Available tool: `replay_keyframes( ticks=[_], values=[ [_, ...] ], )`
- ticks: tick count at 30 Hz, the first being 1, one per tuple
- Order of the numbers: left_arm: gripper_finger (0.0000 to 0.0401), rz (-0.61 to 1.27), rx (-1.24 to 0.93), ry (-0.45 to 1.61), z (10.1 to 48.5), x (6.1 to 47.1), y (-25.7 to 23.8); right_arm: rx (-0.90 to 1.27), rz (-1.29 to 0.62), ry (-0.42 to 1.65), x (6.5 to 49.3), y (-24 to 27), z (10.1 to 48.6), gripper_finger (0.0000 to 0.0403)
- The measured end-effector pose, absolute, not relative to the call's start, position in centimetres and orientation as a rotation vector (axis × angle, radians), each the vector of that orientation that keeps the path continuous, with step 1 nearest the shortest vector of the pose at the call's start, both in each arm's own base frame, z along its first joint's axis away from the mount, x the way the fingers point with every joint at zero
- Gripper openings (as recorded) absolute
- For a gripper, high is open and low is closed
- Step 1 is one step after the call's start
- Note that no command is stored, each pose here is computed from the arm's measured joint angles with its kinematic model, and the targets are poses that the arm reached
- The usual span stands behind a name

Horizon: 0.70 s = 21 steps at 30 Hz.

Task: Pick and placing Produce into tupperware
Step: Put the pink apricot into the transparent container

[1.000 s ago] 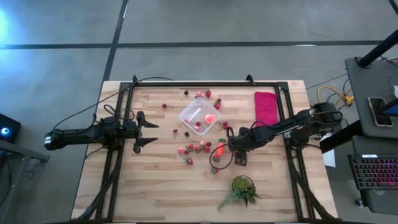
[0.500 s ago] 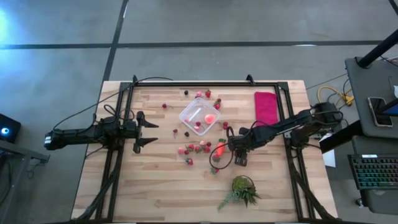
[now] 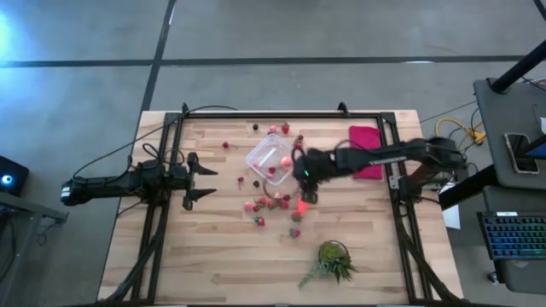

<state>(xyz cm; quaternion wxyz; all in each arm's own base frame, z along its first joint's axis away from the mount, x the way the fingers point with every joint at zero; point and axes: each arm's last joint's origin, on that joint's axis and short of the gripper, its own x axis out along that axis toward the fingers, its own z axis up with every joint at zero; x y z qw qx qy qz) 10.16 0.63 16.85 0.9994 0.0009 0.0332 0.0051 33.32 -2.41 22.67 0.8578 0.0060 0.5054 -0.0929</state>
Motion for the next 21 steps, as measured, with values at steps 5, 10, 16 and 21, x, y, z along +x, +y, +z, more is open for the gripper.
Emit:
replay_keyframes(
  ticks=[5, 10, 16, 21],
  values=[
    [0.0255, 0.01, 0.002, 0.067, 16.8, 10.2, 0.6, -0.027, -0.122, 1.039, 38.0, -5.4, 22.6, 0.0154],
    [0.0255, 0.011, 0.002, 0.066, 16.9, 10.2, 0.6, -0.051, -0.053, 1.194, 41.3, -6.5, 20.7, 0.0155],
    [0.0255, 0.011, 0.002, 0.067, 16.8, 10.2, 0.6, -0.039, -0.046, 1.228, 43.5, -6.5, 19.8, 0.0155],
    [0.0255, 0.011, 0.002, 0.067, 16.8, 10.2, 0.6, 0.028, -0.105, 1.195, 43.9, -7.0, 20.4, 0.0171]
  ],
)
